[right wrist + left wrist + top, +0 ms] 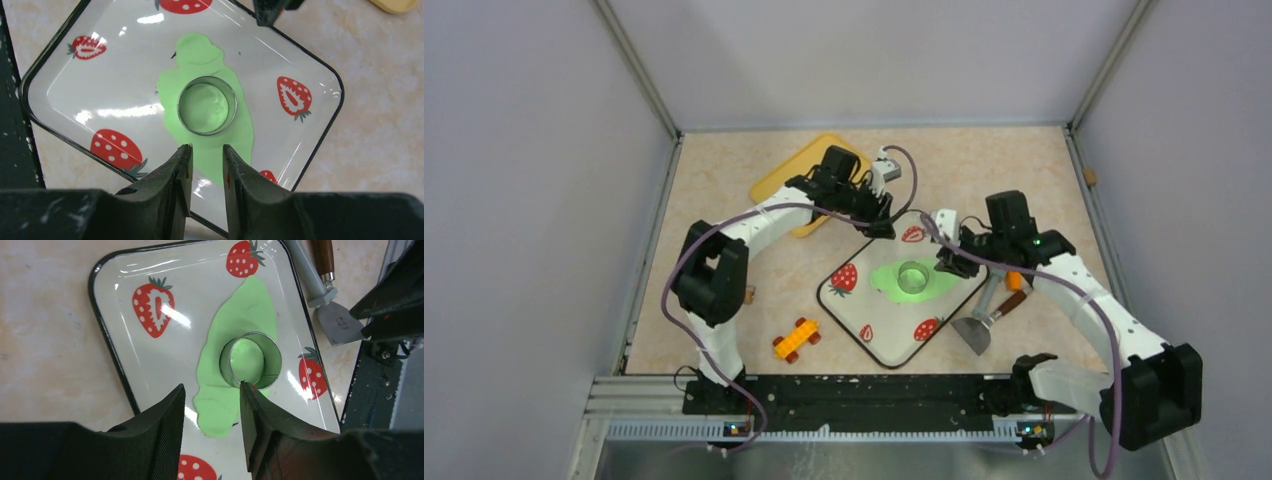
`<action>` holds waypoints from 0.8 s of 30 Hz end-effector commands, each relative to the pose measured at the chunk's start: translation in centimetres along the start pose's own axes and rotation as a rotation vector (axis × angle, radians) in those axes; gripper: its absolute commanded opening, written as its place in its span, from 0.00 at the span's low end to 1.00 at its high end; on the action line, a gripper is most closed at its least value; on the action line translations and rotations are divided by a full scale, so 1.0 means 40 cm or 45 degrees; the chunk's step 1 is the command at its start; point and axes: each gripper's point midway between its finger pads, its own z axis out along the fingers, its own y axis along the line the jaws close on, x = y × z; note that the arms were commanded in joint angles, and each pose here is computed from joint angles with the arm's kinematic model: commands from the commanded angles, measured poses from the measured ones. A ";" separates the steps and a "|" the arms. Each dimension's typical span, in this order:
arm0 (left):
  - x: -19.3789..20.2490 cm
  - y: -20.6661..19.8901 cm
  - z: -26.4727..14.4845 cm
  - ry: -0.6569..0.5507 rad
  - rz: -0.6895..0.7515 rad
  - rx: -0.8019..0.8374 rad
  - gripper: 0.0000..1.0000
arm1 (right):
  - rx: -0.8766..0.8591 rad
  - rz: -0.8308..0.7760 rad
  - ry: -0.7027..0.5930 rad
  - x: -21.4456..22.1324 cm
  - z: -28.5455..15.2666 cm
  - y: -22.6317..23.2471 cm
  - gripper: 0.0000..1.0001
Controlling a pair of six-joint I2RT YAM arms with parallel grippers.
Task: Roll out the dumpling wrappers from the dough
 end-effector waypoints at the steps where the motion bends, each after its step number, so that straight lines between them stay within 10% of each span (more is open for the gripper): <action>1: -0.011 -0.025 0.059 -0.001 -0.159 0.171 0.47 | -0.114 -0.468 -0.025 0.002 0.038 0.017 0.27; 24: 0.093 -0.028 0.200 0.183 -0.186 0.270 0.37 | -0.419 -0.715 0.260 0.109 0.202 0.070 0.28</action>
